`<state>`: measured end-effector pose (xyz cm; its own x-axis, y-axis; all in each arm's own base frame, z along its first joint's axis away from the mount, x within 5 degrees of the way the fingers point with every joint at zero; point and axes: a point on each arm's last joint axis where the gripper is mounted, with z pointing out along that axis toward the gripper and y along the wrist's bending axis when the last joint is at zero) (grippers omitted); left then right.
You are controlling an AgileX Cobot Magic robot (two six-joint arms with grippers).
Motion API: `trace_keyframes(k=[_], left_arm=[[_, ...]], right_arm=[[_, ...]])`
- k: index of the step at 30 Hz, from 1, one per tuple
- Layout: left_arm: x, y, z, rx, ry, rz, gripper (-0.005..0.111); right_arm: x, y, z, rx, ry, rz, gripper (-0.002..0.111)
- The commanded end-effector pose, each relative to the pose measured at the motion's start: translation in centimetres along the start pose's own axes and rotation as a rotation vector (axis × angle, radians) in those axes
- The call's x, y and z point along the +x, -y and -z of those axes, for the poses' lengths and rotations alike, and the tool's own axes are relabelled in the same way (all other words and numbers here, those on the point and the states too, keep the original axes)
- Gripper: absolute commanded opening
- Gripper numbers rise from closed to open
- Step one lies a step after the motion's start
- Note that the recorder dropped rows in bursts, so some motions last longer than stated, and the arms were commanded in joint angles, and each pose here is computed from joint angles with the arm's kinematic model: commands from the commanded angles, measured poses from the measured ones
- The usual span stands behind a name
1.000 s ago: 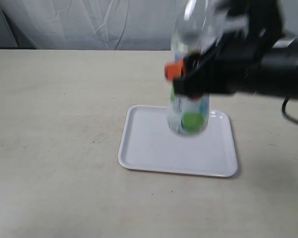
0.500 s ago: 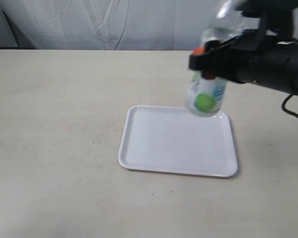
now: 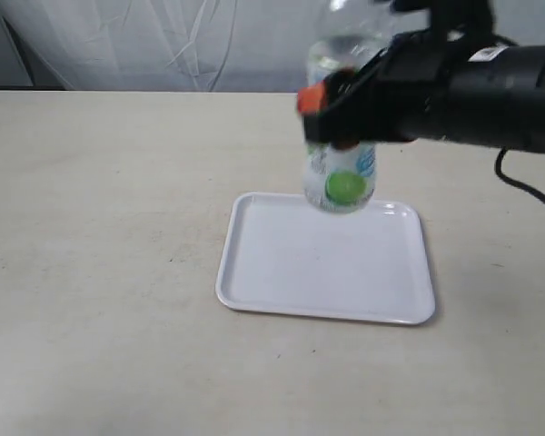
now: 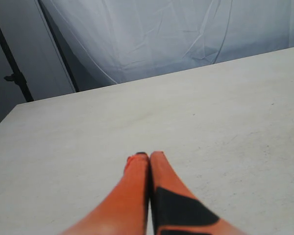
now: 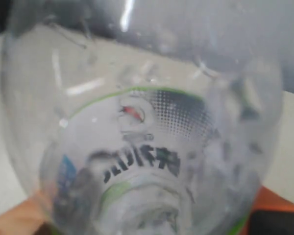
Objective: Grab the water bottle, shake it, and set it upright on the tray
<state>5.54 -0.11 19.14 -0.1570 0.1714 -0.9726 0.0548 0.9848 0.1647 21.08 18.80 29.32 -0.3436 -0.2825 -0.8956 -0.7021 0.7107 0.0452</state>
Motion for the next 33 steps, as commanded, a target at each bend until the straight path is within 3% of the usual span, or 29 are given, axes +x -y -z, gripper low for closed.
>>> trace_keyframes(k=[1,3,6,11,13,17,19,27,30,33], left_arm=[[0.0,0.0,0.0,0.002,0.015,0.007,0.0],[0.0,0.0,0.0,0.002,0.015,0.007,0.0],[0.0,0.0,0.0,0.002,0.015,0.007,0.0],[0.0,0.0,0.0,0.002,0.015,0.007,0.0],[0.0,0.0,0.0,0.002,0.015,0.007,0.0],[0.0,0.0,0.0,0.002,0.015,0.007,0.0],[0.0,0.0,0.0,0.002,0.015,0.007,0.0],[0.0,0.0,0.0,0.002,0.015,0.007,0.0],[0.0,0.0,0.0,0.002,0.015,0.007,0.0],[0.0,0.0,0.0,0.002,0.015,0.007,0.0]], right_arm=[[-0.5,2.6,0.7,0.151,0.1,-0.097,-0.001],[-1.0,3.3,0.9,0.174,0.145,-0.249,-0.001],[-3.6,2.4,2.4,0.117,0.148,-0.047,-0.001],[-5.6,1.6,4.7,0.056,0.181,-0.071,-0.001],[-3.4,1.6,3.2,0.047,0.083,-0.074,-0.001],[4.0,2.1,-1.3,0.046,-0.204,-0.143,-0.001],[5.5,2.2,-2.1,0.053,-0.26,-0.131,-0.001],[-5.5,1.4,5.9,0.065,0.214,-0.058,-0.001],[-5.1,1.2,6.4,0.053,0.2,-0.054,-0.001],[-1.7,1.5,3.9,0.052,0.059,-0.067,-0.001]])
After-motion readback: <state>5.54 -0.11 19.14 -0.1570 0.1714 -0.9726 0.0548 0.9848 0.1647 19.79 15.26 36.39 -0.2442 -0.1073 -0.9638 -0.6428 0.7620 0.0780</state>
